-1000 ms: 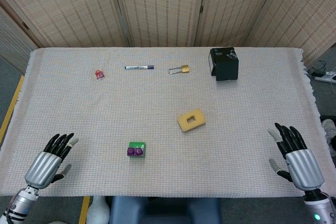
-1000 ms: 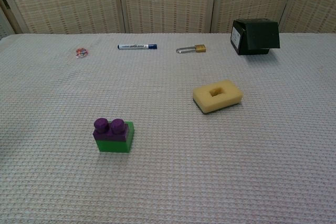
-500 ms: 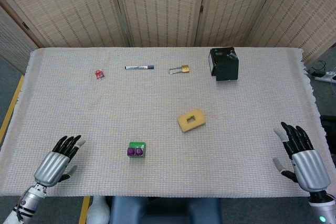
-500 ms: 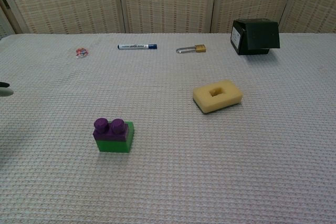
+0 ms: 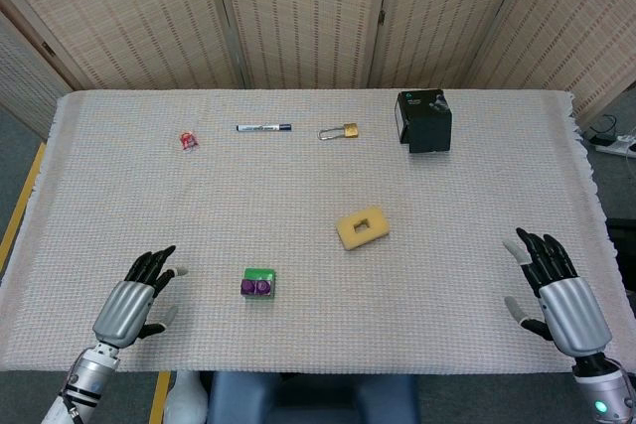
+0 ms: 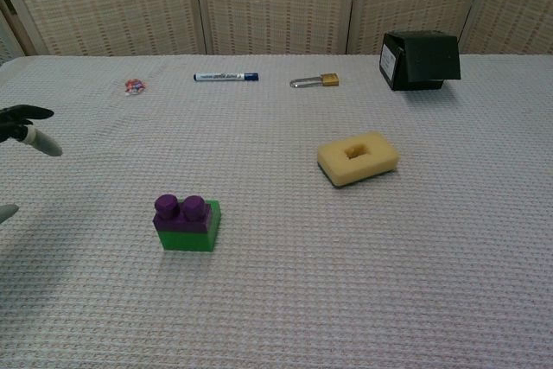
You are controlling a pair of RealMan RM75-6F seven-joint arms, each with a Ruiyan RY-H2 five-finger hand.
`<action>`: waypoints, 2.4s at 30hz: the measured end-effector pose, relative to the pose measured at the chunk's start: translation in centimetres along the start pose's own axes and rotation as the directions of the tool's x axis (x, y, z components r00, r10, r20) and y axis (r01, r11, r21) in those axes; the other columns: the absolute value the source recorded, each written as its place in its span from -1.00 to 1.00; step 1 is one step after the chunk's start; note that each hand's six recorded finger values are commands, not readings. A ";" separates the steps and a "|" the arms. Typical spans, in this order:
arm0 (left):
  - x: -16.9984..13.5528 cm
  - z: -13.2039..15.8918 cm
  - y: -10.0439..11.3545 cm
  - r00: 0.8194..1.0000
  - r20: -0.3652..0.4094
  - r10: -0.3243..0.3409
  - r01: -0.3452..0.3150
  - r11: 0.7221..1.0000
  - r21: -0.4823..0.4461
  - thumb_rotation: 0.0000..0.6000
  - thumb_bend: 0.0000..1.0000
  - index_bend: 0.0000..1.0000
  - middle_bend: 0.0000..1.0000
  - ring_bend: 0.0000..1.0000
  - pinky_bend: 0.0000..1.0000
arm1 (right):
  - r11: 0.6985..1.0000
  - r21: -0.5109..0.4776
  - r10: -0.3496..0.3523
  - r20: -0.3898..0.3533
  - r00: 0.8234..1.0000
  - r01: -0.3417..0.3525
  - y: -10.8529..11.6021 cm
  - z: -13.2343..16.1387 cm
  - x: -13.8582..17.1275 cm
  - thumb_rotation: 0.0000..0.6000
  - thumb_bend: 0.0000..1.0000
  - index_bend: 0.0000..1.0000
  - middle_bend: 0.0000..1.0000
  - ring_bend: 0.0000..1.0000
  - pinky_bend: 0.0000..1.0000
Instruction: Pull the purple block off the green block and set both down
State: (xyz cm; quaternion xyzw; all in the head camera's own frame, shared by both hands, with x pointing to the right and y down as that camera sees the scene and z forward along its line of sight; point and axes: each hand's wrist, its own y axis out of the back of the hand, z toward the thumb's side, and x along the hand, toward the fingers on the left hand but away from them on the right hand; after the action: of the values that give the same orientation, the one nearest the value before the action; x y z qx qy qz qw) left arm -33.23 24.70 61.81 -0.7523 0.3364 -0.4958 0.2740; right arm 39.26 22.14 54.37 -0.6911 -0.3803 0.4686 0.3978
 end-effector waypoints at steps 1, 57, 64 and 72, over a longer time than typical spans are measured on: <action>0.3 0.6 0.1 1.000 -0.004 -0.004 0.004 1.000 -0.003 1.00 -0.12 -0.45 -1.00 -1.00 -0.97 | 1.000 -0.005 0.002 -0.003 1.000 -0.002 0.0 0.0 -0.1 1.00 -0.22 -1.00 -1.00 -1.00 -1.00; 9.1 8.9 -7.7 0.992 -0.027 -0.126 0.129 0.980 0.149 1.00 -0.27 -0.16 -1.00 -1.00 -1.00 | 0.995 -0.047 0.093 0.049 0.994 -0.091 0.0 -2.6 -1.7 1.00 -0.22 -1.00 -1.00 -1.00 -1.00; 8.9 9.3 -7.6 0.995 -0.003 -0.104 0.104 0.986 0.132 1.00 -0.23 -0.06 -1.00 -1.00 -1.00 | 0.994 -0.049 0.100 0.043 0.994 -0.098 -0.3 -2.2 -1.8 1.00 -0.22 -1.00 -1.00 -1.00 -1.00; 8.8 9.3 -8.0 0.996 0.013 -0.093 0.091 0.989 0.113 1.00 -0.09 0.09 -0.96 -1.00 -1.00 | 0.994 -0.055 0.097 0.044 0.994 -0.095 -0.1 -2.3 -1.8 1.00 -0.22 -1.00 -1.00 -1.00 -1.00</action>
State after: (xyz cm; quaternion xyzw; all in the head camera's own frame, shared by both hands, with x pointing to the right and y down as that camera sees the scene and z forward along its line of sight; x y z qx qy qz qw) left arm -20.21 23.57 69.37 -0.7548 0.2706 -0.5192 0.2957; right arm 40.97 20.15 55.65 -0.7077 -0.3680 0.4932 0.3473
